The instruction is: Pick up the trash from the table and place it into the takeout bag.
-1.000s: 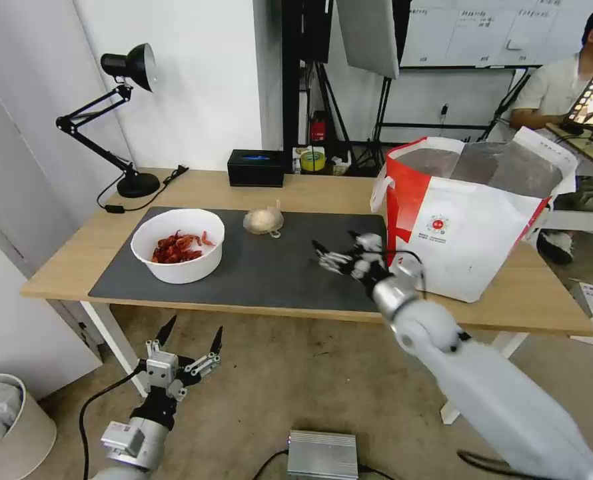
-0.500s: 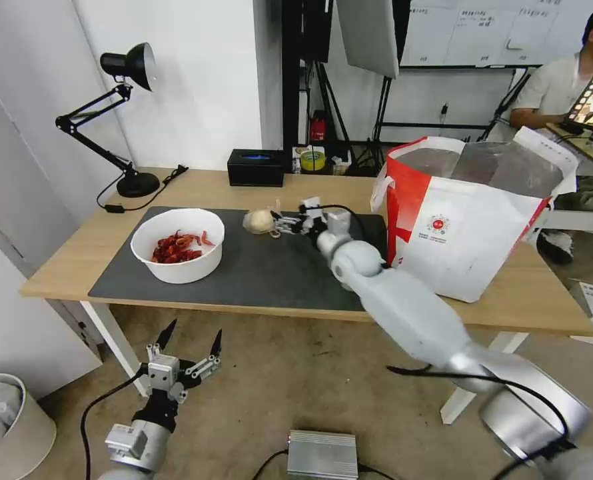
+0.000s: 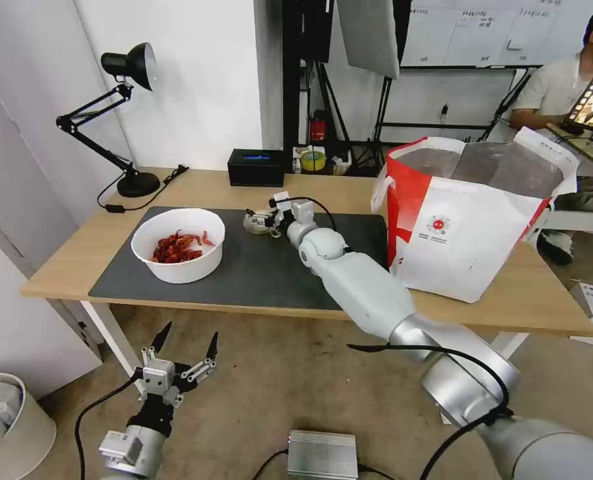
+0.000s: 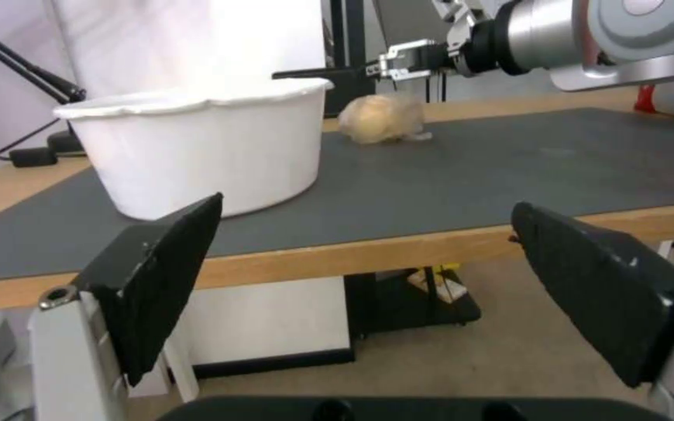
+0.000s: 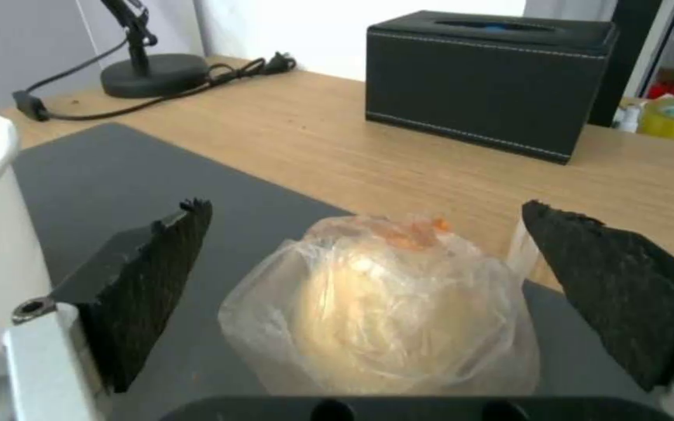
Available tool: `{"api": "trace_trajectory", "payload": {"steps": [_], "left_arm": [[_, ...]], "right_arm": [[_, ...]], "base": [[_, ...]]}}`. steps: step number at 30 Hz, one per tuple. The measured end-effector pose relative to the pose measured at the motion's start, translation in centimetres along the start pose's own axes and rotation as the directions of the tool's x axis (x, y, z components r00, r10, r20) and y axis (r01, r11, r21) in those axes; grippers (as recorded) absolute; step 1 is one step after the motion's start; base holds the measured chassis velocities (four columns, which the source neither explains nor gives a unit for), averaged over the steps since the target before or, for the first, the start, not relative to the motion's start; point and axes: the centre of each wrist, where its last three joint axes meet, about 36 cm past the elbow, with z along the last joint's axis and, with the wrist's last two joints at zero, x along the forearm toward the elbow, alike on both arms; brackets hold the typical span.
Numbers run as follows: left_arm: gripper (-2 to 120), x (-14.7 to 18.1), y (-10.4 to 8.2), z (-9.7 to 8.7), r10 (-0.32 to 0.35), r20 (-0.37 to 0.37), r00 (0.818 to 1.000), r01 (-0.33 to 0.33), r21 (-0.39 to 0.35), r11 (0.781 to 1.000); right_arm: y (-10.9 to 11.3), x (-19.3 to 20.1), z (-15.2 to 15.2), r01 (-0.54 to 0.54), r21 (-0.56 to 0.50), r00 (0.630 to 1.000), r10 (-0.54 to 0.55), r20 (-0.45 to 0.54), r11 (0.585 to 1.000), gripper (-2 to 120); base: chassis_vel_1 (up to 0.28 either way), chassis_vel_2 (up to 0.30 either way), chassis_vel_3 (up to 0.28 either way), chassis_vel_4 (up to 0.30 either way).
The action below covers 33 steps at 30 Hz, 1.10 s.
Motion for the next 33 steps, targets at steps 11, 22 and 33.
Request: {"api": "trace_trajectory", "payload": {"steps": [11, 22, 33], "left_arm": [[100, 0.2, -0.2, -0.4, 0.010, 0.008, 1.000, -0.010, 0.002, 1.000], [100, 0.2, -0.2, -0.6, 0.017, 0.017, 1.000, -0.017, -0.001, 1.000], [100, 0.2, -0.4, -0.5, 0.018, 0.018, 1.000, -0.018, 0.005, 1.000]], "right_arm": [[-1.1, -1.1, 0.3, -0.003, 0.011, 0.999, 0.003, -0.045, 1.000, 100], [-2.1, -1.2, 0.4, 0.017, 0.015, 0.998, -0.016, -0.066, 1.000, 100], [-2.6, -1.2, 1.0, 0.033, 0.013, 0.994, -0.031, -0.101, 0.999, 100]], "base": [[0.000, 0.000, 0.000, 0.000], [0.000, 0.000, 0.000, 0.000], [0.000, 0.000, 0.000, 0.000]]}}
